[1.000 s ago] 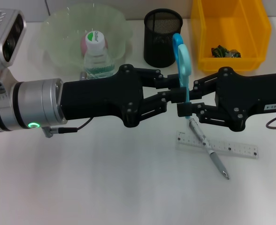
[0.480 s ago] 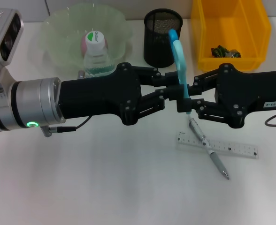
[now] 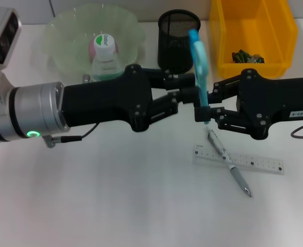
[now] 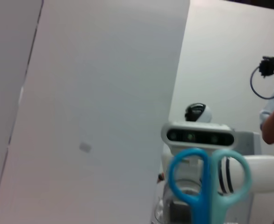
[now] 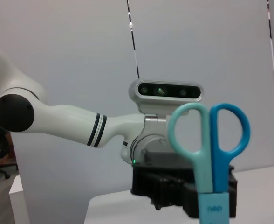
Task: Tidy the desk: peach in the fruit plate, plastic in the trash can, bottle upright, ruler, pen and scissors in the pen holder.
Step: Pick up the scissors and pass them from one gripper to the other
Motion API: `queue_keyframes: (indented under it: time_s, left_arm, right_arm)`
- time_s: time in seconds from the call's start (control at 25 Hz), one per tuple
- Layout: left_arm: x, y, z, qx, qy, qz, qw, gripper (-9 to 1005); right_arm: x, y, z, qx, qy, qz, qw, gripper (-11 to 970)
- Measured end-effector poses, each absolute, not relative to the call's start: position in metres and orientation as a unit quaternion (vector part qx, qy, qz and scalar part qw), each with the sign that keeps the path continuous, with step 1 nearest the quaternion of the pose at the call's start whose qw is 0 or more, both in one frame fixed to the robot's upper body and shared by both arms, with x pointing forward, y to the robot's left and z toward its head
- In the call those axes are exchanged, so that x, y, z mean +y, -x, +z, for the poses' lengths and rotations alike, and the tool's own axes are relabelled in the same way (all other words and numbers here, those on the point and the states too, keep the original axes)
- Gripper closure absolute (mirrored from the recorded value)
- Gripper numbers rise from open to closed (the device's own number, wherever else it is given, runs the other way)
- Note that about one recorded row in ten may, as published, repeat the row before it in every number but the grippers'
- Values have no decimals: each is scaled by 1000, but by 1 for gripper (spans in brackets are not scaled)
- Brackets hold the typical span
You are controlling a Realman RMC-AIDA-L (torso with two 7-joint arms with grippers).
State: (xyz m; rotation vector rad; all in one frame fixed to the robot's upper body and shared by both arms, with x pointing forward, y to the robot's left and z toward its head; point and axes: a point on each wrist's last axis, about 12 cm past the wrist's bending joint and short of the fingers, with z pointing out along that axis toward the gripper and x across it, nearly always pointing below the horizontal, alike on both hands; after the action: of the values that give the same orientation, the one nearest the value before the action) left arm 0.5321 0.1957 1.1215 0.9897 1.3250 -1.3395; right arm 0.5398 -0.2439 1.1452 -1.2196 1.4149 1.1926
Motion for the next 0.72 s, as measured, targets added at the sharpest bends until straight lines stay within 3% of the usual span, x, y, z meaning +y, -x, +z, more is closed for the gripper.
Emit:
queue_keyframes:
  time_s: [0.72]
  left_arm:
    - [207, -534, 1121, 553, -384, -540, 505, 801]
  right_arm:
    - [-255, -545, 1145, 590, 468, 457, 474, 743]
